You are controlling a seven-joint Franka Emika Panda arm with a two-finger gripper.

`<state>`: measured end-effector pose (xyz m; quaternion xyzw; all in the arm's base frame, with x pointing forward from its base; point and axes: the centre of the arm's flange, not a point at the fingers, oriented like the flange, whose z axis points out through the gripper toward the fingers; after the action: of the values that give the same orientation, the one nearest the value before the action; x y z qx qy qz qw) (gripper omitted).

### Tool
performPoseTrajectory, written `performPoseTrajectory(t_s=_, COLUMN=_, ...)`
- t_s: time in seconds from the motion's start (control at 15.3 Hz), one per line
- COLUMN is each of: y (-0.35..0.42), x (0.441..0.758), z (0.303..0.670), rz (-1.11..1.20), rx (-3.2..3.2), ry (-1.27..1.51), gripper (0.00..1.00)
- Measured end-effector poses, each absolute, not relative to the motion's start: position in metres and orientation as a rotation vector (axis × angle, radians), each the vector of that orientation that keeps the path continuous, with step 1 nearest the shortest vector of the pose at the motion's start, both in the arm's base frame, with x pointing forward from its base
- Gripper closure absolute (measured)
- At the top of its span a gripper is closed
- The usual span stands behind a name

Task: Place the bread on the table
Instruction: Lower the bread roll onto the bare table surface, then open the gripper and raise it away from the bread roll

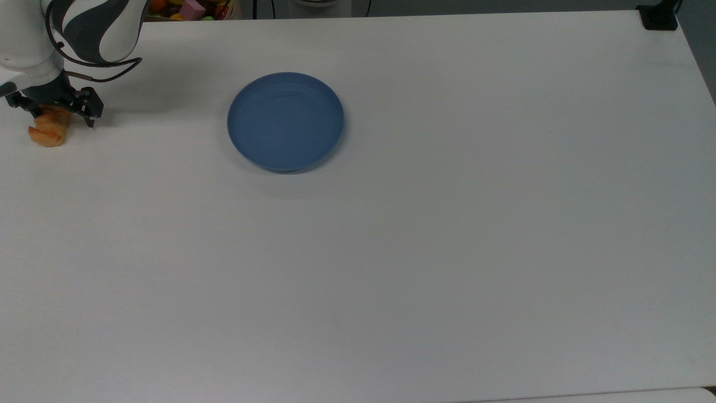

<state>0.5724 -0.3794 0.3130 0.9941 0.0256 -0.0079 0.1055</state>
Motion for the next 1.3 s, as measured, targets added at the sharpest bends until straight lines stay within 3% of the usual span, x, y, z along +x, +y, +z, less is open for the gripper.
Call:
performPoseTrajectory(t_s=0.46, y=-0.380, x=0.573, z=0.319, rz=-0.008, rx=2.927, ry=0.073, gripper=0.00)
performPoseTrajectory(t_s=0.91, y=-0.383, x=0.572, z=0.352, rz=0.074, rx=2.919, ry=0.017, gripper=0.00)
performPoseTrajectory(t_s=1.04, y=-0.379, x=0.574, z=0.374, rz=0.137, rx=2.919, ry=-0.057, gripper=0.00)
performPoseTrajectory(t_s=1.3, y=-0.305, x=0.579, z=0.468, rz=0.192, rx=3.080, ry=-0.192, gripper=0.00)
